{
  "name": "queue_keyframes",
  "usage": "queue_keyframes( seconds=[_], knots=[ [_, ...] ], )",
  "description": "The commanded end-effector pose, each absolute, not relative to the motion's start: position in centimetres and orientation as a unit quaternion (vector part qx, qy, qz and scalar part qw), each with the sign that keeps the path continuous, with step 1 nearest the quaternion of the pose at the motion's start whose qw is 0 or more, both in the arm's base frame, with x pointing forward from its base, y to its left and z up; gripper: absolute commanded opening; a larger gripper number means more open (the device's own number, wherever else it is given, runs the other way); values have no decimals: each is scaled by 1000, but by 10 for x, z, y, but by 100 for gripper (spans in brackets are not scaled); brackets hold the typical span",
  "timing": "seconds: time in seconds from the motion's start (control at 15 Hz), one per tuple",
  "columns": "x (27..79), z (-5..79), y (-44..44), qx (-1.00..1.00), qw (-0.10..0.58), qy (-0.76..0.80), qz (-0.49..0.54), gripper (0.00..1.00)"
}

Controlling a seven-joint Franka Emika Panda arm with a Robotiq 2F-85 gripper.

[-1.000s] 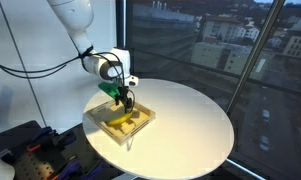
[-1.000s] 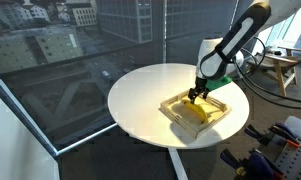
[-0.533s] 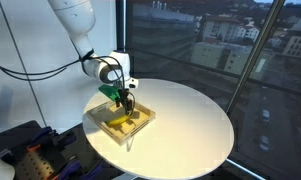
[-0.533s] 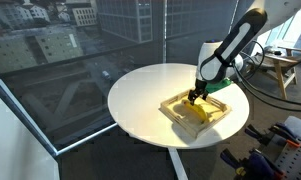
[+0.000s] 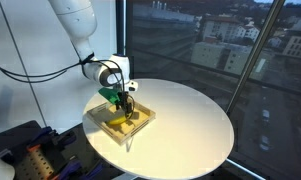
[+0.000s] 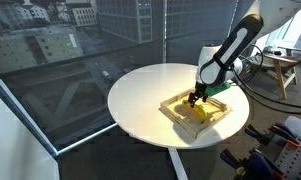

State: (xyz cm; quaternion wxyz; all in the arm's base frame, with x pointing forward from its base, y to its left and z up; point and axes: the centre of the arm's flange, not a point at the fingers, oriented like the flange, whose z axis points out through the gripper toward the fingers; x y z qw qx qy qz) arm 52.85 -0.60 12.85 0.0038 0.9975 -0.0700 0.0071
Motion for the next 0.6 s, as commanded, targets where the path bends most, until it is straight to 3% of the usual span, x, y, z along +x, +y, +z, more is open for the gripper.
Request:
queue_keyframes(
  seconds=[0.0, 0.53],
  knots=[
    [533, 121, -9, 998, 8, -70, 9, 100],
    [533, 107, -13, 997, 13, -72, -1, 100]
  ],
)
